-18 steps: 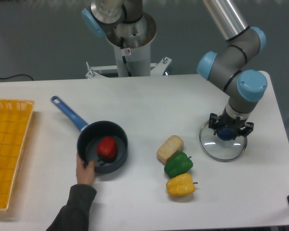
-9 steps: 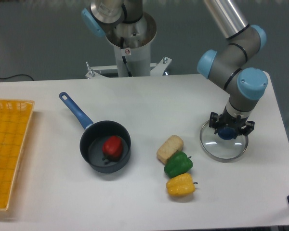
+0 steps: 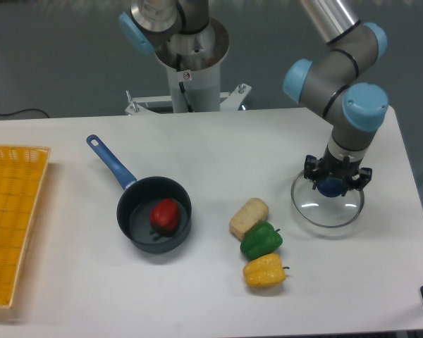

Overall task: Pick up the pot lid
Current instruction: 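Lower the gripper and close it on the blue lid knob, then lift the glass lid up by its knob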

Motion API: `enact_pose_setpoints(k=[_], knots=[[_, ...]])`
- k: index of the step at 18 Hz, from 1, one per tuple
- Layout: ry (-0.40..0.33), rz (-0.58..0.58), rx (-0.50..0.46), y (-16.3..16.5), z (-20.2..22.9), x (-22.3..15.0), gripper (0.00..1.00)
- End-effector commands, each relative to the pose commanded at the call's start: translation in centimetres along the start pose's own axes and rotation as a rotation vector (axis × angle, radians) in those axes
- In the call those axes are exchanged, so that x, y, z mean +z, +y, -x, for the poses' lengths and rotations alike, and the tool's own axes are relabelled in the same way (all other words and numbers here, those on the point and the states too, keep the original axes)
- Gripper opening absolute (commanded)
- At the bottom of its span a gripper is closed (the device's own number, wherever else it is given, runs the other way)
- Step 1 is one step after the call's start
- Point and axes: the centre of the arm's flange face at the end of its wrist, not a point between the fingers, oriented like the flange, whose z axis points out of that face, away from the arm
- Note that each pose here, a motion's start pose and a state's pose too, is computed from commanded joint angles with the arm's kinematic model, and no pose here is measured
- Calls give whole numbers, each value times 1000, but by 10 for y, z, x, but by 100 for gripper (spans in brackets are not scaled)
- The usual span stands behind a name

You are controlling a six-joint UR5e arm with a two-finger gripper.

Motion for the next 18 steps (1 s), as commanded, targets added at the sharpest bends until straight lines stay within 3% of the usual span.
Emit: enact_pose_setpoints(k=[18], knots=[[21, 16, 36, -11, -25, -24, 55]])
